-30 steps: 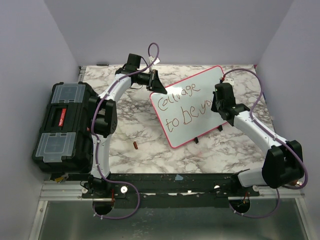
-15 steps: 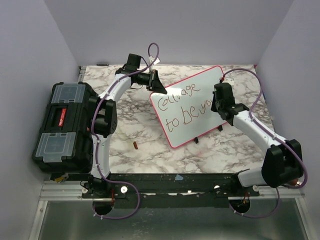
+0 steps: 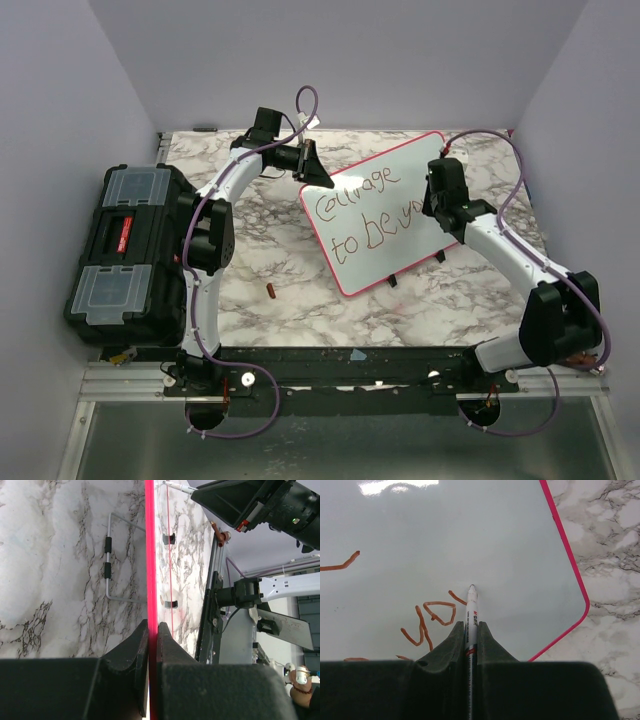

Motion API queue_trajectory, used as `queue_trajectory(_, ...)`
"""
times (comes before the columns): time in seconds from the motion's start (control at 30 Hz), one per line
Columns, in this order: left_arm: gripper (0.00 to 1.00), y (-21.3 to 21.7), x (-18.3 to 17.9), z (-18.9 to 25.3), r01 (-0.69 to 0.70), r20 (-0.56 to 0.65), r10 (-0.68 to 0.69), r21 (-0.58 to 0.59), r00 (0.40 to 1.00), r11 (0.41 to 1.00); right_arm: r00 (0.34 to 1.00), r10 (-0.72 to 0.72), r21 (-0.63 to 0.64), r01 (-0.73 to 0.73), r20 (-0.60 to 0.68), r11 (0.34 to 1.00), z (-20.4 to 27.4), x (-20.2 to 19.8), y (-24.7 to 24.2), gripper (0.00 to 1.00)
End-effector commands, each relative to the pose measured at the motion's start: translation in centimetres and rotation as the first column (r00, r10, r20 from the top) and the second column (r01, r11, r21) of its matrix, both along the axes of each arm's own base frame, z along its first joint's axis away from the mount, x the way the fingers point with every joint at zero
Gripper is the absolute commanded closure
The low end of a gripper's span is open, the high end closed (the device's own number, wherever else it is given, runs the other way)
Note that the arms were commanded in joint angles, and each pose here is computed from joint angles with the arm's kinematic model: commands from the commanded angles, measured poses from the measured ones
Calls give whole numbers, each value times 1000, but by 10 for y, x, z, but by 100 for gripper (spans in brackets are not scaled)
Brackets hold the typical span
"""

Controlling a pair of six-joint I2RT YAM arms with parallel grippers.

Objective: Write a sentence on the whiteboard

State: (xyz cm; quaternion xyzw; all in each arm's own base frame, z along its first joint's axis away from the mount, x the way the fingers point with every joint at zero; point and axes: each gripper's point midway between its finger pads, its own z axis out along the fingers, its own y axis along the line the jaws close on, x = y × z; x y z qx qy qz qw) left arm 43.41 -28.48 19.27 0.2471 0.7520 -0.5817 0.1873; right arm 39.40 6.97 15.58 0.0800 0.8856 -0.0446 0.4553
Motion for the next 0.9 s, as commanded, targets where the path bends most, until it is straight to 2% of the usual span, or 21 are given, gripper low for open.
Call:
queue_trajectory(0.0, 100, 3, 11, 16, 28, 195, -21, -31, 981, 999, 1000, -5, 14, 5, 8, 1000, 3, 11, 3, 99)
queue_trajectory(0.4, 100, 3, 11, 15, 28, 195, -21, -31, 981, 999, 1000, 8, 38, -9, 14, 999, 5, 21, 10, 99)
queue_trajectory(0.87, 100, 3, 11, 15, 27, 194, -20, -30, 981, 999, 1000, 5, 53, -4, -23, 999, -14, -1, 6, 99)
